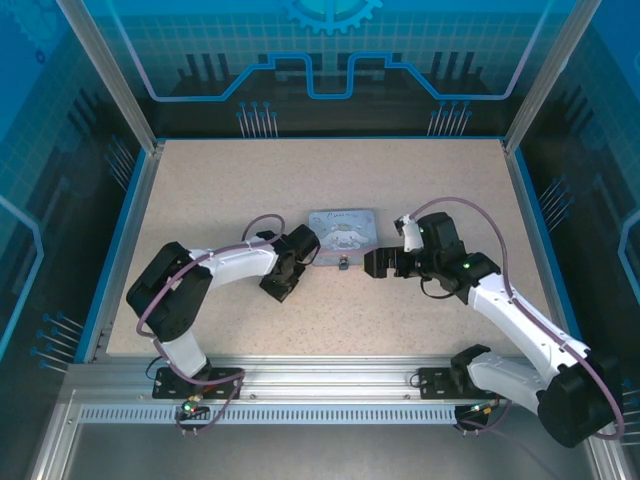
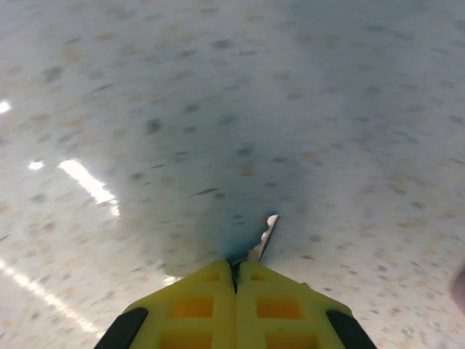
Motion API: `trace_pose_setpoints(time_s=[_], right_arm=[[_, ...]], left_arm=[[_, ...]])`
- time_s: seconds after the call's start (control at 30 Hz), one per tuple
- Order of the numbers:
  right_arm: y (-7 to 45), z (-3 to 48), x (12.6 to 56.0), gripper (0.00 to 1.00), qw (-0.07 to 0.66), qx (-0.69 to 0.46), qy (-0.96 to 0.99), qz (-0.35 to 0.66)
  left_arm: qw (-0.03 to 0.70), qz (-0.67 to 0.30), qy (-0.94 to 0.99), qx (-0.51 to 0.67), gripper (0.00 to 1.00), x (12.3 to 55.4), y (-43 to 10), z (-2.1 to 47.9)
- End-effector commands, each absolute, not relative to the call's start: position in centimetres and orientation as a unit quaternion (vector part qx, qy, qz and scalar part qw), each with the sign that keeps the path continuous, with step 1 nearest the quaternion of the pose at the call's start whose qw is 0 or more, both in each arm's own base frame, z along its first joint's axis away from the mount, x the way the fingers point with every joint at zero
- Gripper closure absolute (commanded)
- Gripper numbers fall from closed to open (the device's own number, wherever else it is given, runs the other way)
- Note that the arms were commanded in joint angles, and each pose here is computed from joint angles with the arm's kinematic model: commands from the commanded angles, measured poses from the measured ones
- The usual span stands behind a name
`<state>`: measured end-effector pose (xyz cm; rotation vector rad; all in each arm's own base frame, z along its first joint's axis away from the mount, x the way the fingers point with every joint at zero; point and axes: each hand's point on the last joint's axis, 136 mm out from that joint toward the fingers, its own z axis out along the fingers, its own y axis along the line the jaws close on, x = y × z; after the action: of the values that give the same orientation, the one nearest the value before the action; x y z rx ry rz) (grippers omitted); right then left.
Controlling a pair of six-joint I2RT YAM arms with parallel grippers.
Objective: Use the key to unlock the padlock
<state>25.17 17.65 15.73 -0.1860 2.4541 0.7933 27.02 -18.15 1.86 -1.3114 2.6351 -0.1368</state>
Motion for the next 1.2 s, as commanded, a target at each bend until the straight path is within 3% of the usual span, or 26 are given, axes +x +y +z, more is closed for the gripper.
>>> trace_pose_setpoints(time_s=[0.0, 0.4, 0.67, 1.07, 1.17], right_arm=[[16.9, 15.1, 24.9, 0.0, 0.255, -0.036, 0.917, 0.303], [19.6, 18.4, 26.2, 0.0, 0.238, 0.02, 0.847, 0.474], [20.6, 22.6, 27.3, 0.04, 0.254, 0.032, 0.807, 0.533], [21.6, 25.9, 28.9, 0.37, 0.265, 0.042, 0.775, 0.573], [21.7, 25.9, 28.9, 0.4, 0.261, 0.045, 0.772, 0.577]], left_arm=[[0.158, -0.099, 0.924, -0.334, 1.0, 29.2, -19.2, 4.5], [0.338, -0.316, 0.884, -0.064, 1.0, 28.9, -24.4, 18.0], [0.417, -0.416, 0.807, 0.027, 1.0, 28.9, -27.8, 24.4], [0.416, -0.481, 0.768, 0.076, 1.0, 28.9, -32.1, 27.4], [0.415, -0.48, 0.769, 0.073, 1.0, 29.1, -32.4, 27.3]])
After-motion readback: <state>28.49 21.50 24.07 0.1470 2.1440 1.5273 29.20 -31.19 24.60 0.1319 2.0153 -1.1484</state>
